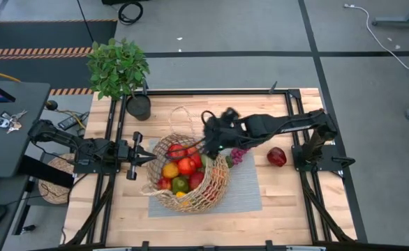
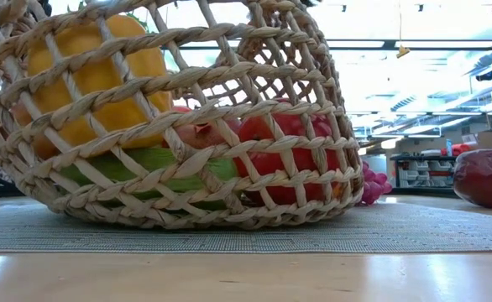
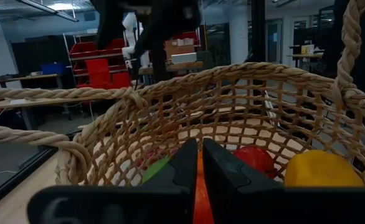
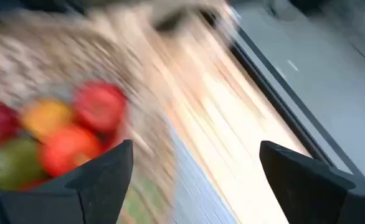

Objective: Build produce basket
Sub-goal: Put the red apple into the brown basket

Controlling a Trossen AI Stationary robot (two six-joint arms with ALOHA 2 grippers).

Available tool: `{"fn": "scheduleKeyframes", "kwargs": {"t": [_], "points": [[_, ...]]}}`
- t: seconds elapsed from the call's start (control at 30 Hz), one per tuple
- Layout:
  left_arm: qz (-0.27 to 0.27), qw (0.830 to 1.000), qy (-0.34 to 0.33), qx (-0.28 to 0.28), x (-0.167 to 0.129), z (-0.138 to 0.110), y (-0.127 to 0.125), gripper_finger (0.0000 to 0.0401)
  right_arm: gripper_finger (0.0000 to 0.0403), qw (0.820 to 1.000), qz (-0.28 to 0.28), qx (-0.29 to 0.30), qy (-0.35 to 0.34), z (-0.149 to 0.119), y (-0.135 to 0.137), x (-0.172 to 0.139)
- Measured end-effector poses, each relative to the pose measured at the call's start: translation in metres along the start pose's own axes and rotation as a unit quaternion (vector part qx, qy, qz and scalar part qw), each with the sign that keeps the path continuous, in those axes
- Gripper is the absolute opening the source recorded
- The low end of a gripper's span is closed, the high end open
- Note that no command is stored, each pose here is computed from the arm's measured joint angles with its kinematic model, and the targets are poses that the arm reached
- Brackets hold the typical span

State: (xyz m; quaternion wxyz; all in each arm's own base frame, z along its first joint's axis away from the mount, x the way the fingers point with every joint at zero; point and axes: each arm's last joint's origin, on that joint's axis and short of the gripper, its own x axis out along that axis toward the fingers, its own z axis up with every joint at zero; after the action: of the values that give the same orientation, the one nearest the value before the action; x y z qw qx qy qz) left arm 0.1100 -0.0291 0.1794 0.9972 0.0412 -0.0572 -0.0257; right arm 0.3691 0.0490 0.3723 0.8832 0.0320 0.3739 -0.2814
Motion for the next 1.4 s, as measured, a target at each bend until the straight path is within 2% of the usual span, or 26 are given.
{"fn": "scheduleKeyframes", "kwargs": {"t": [0.17,0.3,0.4,0.53,0.87,1.1,1.27,1.4], "points": [[0.000,1.000,0.000,0.000,0.000,0.000,0.000,0.0028,0.0348,0.992,-0.086,0.020,0.094,-0.028,-0.014,-0.014],[0.000,1.000,0.000,0.000,0.000,0.000,0.000,0.0032,0.0348,0.980,-0.133,0.017,0.149,-0.057,-0.008,-0.017],[0.000,1.000,0.000,0.000,0.000,0.000,0.000,0.0036,0.0348,0.975,-0.129,0.000,0.180,-0.081,-0.002,-0.016],[0.000,1.000,0.000,0.000,0.000,0.000,0.000,0.0033,0.0348,0.968,-0.136,0.001,0.213,-0.108,-0.010,-0.019],[0.000,1.000,0.000,0.000,0.000,0.000,0.000,0.0033,0.0348,0.966,-0.092,0.083,0.228,-0.169,-0.046,-0.030],[0.000,1.000,0.000,0.000,0.000,0.000,0.000,0.0032,0.0365,0.951,-0.122,0.111,0.261,-0.208,-0.064,-0.016],[0.000,1.000,0.000,0.000,0.000,0.000,0.000,0.0028,0.0394,0.942,-0.147,0.124,0.276,-0.224,-0.076,-0.009],[0.000,1.000,0.000,0.000,0.000,0.000,0.000,0.0033,0.0395,0.937,-0.154,0.149,0.274,-0.235,-0.085,-0.004]]}}
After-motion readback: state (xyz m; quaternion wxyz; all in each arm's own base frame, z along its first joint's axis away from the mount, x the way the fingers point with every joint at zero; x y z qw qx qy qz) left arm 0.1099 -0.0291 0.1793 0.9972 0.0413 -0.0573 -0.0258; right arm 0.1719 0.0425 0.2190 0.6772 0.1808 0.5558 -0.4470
